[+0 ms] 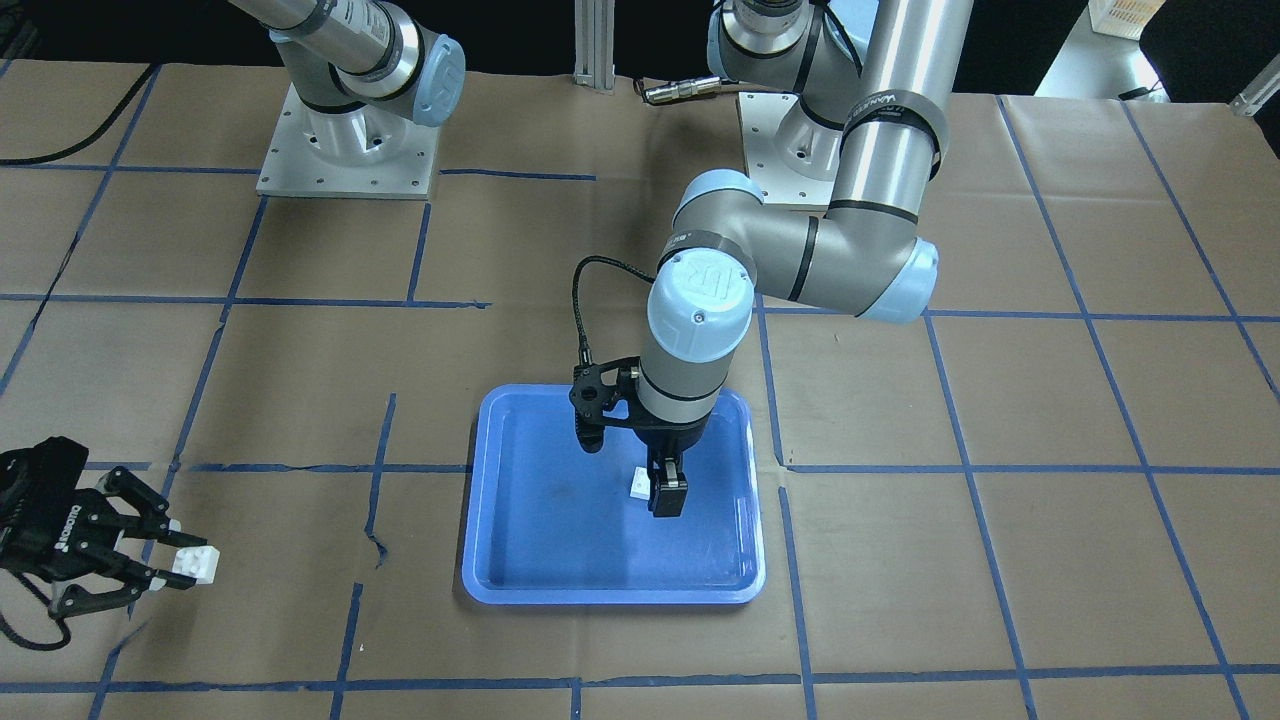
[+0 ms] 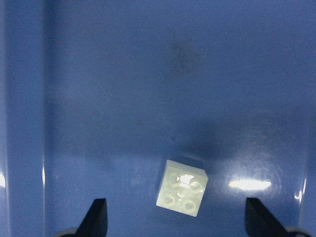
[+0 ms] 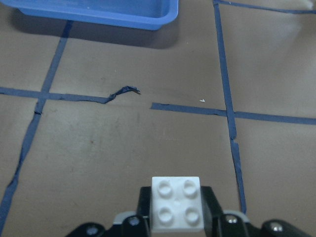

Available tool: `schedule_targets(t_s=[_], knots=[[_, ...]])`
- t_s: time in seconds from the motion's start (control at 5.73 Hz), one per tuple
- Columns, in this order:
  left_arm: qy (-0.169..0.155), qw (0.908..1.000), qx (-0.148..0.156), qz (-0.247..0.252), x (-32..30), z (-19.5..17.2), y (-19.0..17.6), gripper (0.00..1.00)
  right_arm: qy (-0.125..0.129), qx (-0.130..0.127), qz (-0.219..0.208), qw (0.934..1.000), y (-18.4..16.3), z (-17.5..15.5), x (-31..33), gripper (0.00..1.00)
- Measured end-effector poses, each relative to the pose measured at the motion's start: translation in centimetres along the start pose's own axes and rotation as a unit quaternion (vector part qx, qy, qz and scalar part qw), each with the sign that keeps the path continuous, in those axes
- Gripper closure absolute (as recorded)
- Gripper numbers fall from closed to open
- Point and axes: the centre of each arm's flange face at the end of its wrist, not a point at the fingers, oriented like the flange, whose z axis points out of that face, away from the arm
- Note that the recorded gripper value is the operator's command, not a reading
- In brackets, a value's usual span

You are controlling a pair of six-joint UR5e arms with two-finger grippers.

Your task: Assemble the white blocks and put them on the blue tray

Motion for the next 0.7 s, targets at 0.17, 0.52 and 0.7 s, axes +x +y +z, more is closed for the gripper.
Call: schedule_targets(t_s=[0.17, 0.52, 0.7], knots=[[0.015, 0.9999, -0.005, -0.007, 0.9, -5.7, 0.9, 0.01, -0.009, 0.009, 0.003, 0.9999, -2.9, 0.7, -2.7, 0.73], [0.050, 0.9976, -0.011, -0.047, 3.8, -16.3, 5.8, 0.01, -0.027, 0.041, 0.005, 0.9988, -8.5, 4.8, -5.6, 0.73], [0.054, 0.9959, -0.006, -0.072, 4.9, -19.5, 8.0, 0.01, -0.033, 0.044, 0.005, 0.9985, -11.4, 6.9, -5.5, 0.73]])
